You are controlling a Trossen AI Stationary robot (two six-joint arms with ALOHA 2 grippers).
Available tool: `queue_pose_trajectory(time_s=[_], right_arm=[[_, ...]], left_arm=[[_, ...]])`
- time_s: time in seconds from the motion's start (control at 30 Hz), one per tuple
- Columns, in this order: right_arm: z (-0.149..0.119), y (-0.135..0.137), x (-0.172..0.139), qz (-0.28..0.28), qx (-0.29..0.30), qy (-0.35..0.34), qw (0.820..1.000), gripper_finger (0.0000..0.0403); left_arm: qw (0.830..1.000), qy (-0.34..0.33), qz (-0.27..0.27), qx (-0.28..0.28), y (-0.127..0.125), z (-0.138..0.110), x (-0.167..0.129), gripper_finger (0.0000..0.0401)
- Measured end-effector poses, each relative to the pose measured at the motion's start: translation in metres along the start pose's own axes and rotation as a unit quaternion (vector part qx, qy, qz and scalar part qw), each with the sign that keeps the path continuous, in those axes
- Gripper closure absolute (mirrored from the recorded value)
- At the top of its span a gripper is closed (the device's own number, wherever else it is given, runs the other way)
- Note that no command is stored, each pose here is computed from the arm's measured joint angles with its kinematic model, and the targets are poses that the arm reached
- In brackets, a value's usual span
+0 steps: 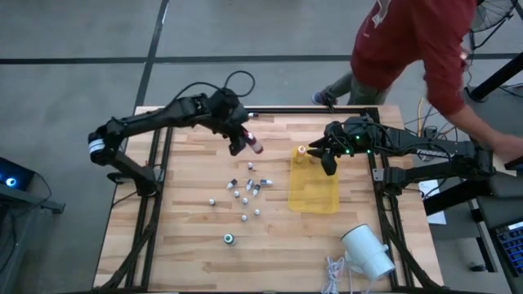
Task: Pick & Place food coloring
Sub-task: Put the big red food coloring bottle into the yellow bin
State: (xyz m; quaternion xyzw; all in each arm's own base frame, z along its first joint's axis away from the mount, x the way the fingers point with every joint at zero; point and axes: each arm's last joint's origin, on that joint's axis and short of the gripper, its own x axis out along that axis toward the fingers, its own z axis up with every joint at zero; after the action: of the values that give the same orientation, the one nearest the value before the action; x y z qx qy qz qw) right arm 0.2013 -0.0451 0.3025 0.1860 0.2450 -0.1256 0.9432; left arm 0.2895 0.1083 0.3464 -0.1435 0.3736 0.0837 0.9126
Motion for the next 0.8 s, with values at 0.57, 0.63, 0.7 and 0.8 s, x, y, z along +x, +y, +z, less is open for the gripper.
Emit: queue_pose_trajectory(time_s=[0.57,0.63,0.7,0.8], right_arm=[[-0.001,0.001,-0.037,0.002,-0.002,-0.006,1.000,0.0275],[-0.001,0.002,-0.046,0.005,-0.002,-0.017,1.000,0.0275],[-0.001,0.002,-0.055,0.002,-0.002,-0.031,1.000,0.0275],[0.000,0.002,-0.067,-0.014,-0.001,-0.055,0.998,0.0275]], left_arm=[[0.998,-0.008,-0.035,0.055,-0.016,0.038,0.030,0.0306],[0.997,-0.006,-0.041,0.062,-0.021,0.039,0.035,0.0306],[0.996,0.000,-0.045,0.071,-0.025,0.039,0.040,0.0306],[0.995,0.005,-0.057,0.083,-0.033,0.041,0.049,0.0306]])
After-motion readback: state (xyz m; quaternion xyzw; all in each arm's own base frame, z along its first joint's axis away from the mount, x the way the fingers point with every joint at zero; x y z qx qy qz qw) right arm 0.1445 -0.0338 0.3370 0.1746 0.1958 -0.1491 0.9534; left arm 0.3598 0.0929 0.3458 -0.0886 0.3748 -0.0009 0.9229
